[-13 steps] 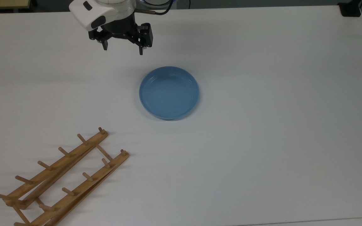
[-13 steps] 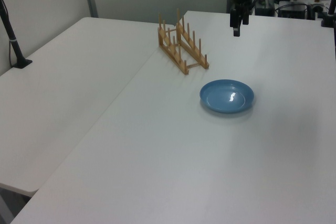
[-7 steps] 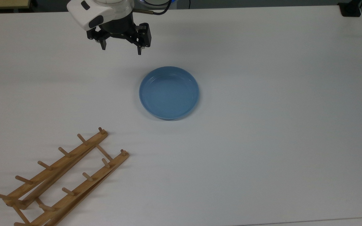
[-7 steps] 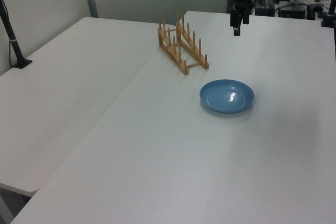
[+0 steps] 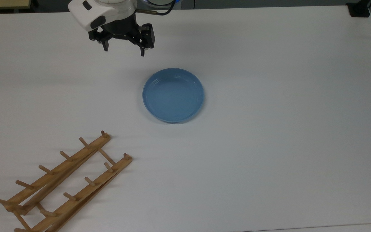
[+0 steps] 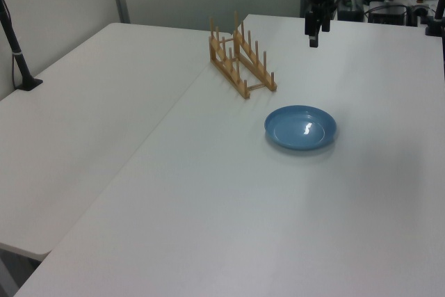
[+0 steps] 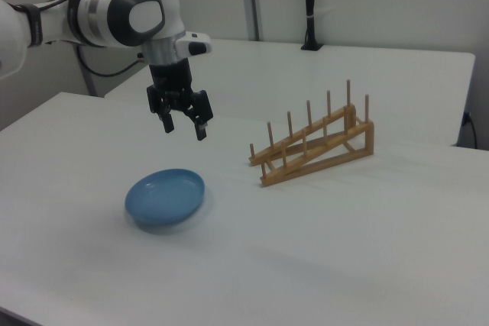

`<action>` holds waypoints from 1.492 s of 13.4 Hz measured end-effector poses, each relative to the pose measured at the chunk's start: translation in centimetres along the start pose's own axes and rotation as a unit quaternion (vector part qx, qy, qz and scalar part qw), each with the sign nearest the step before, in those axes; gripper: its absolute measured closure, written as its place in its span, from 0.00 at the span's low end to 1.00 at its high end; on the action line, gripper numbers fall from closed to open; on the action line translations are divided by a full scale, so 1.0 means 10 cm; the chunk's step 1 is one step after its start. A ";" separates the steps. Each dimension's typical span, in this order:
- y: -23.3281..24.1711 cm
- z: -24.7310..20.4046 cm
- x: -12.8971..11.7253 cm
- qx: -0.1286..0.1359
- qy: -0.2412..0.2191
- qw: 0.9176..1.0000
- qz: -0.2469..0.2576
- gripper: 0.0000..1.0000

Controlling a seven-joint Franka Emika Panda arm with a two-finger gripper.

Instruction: Place plate in plate rack

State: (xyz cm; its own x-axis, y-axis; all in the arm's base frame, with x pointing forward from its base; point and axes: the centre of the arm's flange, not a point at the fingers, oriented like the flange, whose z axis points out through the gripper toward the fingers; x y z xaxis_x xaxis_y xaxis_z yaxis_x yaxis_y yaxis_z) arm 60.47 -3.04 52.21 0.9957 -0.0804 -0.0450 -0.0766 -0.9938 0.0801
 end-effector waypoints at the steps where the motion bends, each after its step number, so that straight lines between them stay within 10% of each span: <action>1: 0.00 0.00 0.00 0.000 0.000 1.000 0.000 0.00; 20: -0.12 1.02 0.24 0.030 -0.091 0.991 -0.088 0.03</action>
State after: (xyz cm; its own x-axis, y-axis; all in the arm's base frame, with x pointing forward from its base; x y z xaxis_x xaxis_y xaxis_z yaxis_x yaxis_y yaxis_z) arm 62.42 -2.78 41.82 0.9686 0.0884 -0.2323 0.0901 -0.9959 -0.0035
